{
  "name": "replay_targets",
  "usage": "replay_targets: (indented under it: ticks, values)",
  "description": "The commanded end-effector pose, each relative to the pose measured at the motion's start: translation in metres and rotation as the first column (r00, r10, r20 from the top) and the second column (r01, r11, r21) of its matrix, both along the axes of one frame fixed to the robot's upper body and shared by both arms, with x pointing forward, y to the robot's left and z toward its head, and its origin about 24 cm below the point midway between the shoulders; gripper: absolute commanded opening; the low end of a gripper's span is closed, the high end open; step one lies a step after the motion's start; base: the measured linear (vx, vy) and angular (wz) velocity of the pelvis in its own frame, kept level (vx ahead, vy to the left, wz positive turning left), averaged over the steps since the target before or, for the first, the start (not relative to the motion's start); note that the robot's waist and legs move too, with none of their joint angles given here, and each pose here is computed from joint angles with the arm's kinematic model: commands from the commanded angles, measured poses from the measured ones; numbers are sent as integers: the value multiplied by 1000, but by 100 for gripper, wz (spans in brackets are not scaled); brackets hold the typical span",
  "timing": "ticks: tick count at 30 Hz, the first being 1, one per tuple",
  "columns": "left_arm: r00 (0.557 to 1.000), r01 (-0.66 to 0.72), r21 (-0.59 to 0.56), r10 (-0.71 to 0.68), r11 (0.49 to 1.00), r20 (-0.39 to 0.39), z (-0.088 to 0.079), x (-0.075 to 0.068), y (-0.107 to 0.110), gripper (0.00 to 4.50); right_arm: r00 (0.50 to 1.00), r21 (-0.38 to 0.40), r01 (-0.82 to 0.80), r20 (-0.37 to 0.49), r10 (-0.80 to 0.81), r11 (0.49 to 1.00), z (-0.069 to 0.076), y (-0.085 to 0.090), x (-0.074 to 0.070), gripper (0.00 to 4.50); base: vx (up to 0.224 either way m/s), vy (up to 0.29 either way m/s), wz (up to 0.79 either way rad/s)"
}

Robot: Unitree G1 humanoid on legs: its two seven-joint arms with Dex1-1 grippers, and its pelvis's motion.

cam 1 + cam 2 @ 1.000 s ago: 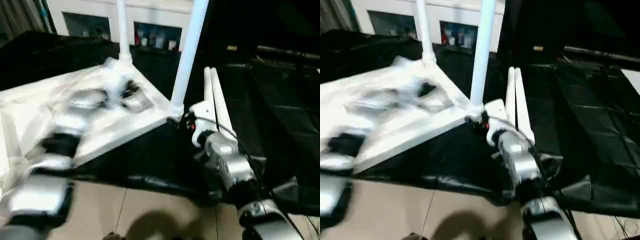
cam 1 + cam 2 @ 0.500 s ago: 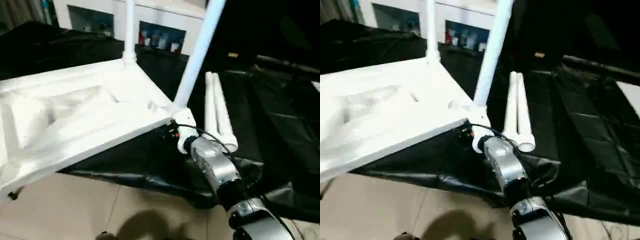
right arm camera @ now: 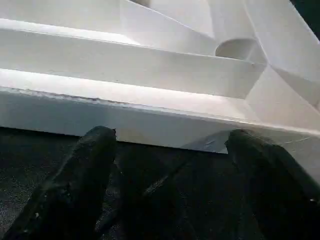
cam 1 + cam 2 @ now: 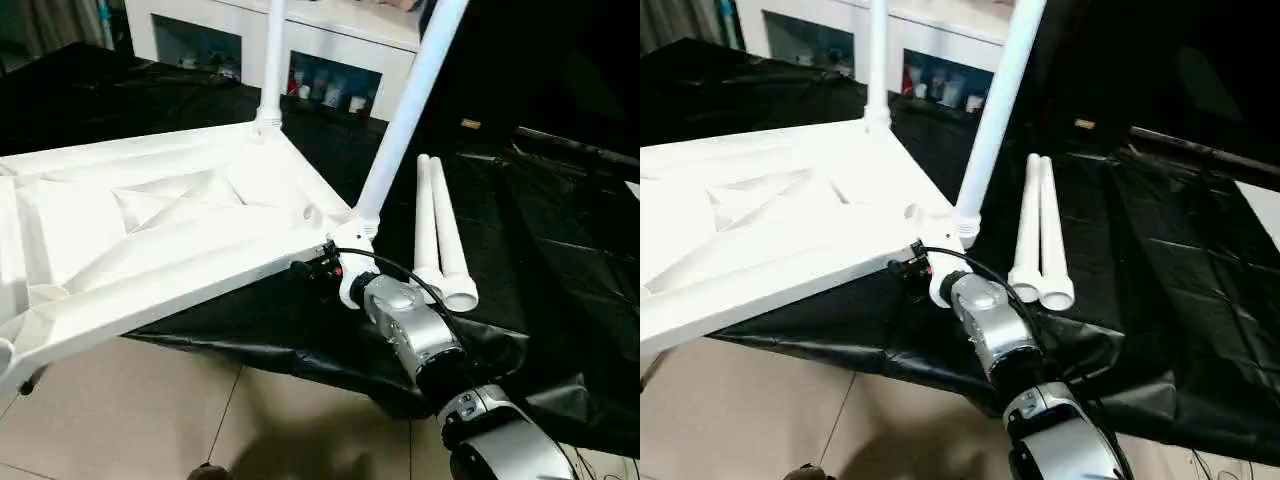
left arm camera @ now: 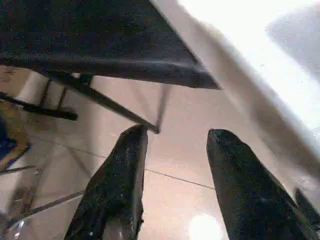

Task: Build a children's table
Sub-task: Rotate table base

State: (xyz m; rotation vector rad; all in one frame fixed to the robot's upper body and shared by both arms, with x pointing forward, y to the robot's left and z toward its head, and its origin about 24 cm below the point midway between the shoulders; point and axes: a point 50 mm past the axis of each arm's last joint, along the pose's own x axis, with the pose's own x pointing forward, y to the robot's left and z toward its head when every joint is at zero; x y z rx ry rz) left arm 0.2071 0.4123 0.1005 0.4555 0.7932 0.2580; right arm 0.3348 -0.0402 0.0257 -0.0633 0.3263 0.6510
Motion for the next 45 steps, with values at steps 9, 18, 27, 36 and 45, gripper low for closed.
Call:
replay_targets:
  ticks: [9, 18, 27, 36, 45]
  values:
    - [956, 285, -201, -294, 937, -14, 11, 11, -51, 214, 1000, 22, -8, 12, 8, 1000, 4, 1, 5, 385, 0, 0, 0]
    - [877, 459, -318, -480, 830, 14, 19, 18, -90, 214, 999, 33, -39, 15, 39, 999, 3, 3, 4, 385, 0, 0, 0]
    - [822, 527, -400, -570, 750, 14, -8, 37, -133, 214, 998, 57, -51, 43, 48, 997, 8, -4, 5, 385, 0, 0, 0]
    - [765, 606, -436, -637, 665, 93, -21, 67, -174, 214, 994, 58, -78, 86, 73, 995, 16, -13, 7, 385, 0, 0, 0]
    - [690, 690, -438, -706, 576, 159, -34, 98, -220, 214, 990, 33, -34, 137, 29, 999, 27, -40, 10, 385, 0, 0, 0]
